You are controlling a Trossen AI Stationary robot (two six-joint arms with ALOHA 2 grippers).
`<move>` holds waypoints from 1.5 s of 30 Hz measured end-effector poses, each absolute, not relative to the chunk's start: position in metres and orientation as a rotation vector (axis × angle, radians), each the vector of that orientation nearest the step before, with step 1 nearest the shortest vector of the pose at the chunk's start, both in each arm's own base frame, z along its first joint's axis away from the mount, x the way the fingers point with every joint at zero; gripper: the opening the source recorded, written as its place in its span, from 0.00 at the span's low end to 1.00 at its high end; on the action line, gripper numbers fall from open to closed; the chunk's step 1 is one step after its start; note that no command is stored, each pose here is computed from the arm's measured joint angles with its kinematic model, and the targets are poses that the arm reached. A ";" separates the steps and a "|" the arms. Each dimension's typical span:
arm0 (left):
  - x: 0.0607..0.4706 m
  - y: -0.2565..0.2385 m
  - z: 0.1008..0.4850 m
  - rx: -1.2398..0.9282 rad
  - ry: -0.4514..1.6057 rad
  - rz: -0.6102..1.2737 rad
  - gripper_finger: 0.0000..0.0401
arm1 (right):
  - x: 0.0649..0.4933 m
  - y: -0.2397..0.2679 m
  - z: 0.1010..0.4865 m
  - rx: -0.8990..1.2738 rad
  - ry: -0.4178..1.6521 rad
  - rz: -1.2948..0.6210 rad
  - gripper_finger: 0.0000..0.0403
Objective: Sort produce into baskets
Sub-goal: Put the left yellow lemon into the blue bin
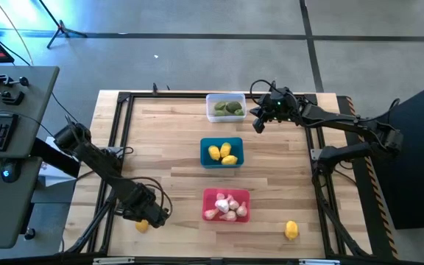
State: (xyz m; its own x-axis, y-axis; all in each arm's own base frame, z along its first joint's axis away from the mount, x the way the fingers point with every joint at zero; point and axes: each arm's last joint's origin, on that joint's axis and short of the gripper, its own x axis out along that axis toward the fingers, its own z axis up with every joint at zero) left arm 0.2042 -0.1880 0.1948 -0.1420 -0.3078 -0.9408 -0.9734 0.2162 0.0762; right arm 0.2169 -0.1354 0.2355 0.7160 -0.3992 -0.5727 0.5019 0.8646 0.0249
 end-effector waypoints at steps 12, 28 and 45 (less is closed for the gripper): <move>0.196 -0.187 0.163 -1.287 1.643 0.904 0.65 | 0.217 -0.135 0.235 0.191 0.595 -0.486 0.00; 0.194 -0.184 0.151 -1.385 1.577 0.930 0.44 | 0.217 -0.135 0.235 0.191 0.595 -0.486 0.00; 0.264 -0.052 0.194 -1.334 0.836 0.766 0.39 | 0.217 -0.136 0.236 0.206 0.583 -0.520 0.00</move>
State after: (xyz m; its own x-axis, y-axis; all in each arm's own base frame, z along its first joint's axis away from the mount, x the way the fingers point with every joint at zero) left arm 0.2636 -0.0515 0.1943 0.5054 0.0018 -0.8629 -0.8595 0.0897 -0.5032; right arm 0.2168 -0.1357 0.2355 0.7113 -0.4081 -0.5723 0.5220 0.8519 0.0413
